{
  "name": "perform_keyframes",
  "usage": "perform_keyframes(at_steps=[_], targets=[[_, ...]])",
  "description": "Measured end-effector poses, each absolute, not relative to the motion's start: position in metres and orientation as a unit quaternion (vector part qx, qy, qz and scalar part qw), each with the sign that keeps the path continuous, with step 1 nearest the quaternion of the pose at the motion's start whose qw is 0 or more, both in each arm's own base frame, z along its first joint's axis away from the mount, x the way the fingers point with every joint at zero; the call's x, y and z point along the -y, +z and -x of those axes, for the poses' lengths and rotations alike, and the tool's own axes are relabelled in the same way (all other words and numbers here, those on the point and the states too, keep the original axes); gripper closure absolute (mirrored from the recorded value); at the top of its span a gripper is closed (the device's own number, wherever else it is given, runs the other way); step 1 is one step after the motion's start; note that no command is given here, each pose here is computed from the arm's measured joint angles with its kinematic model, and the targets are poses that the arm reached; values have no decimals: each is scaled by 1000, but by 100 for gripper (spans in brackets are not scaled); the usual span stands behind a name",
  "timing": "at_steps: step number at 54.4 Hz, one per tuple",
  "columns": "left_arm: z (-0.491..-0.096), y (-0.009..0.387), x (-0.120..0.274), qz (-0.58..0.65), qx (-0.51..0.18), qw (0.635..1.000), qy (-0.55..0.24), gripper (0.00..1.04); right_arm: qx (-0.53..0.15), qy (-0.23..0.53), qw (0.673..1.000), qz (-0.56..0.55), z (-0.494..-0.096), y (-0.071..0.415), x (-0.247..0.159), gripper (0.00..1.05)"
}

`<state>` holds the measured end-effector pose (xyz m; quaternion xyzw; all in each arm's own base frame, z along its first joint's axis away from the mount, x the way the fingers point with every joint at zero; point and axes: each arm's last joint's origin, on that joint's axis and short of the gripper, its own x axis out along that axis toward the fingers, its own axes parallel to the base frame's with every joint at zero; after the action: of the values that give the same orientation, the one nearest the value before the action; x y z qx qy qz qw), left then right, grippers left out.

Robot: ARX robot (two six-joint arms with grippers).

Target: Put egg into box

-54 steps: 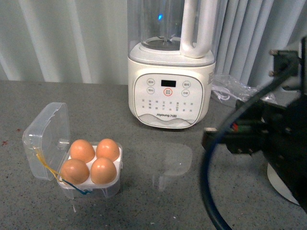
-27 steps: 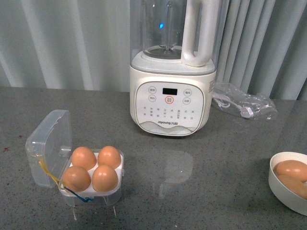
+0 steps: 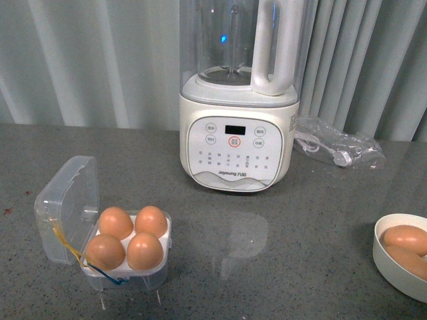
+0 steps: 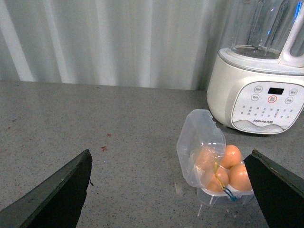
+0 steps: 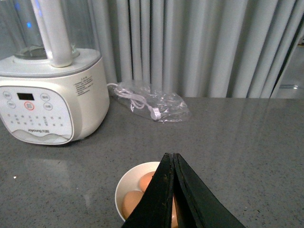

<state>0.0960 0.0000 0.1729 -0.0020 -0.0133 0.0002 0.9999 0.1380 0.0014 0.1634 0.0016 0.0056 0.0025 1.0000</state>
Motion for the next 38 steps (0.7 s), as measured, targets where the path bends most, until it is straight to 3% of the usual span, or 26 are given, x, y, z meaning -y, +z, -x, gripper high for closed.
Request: perform_keyframes(at_steps=[38], targets=[[-96,173,0,2,13,1000,0,7,3,1,1000,-2,-115,168,0,102]])
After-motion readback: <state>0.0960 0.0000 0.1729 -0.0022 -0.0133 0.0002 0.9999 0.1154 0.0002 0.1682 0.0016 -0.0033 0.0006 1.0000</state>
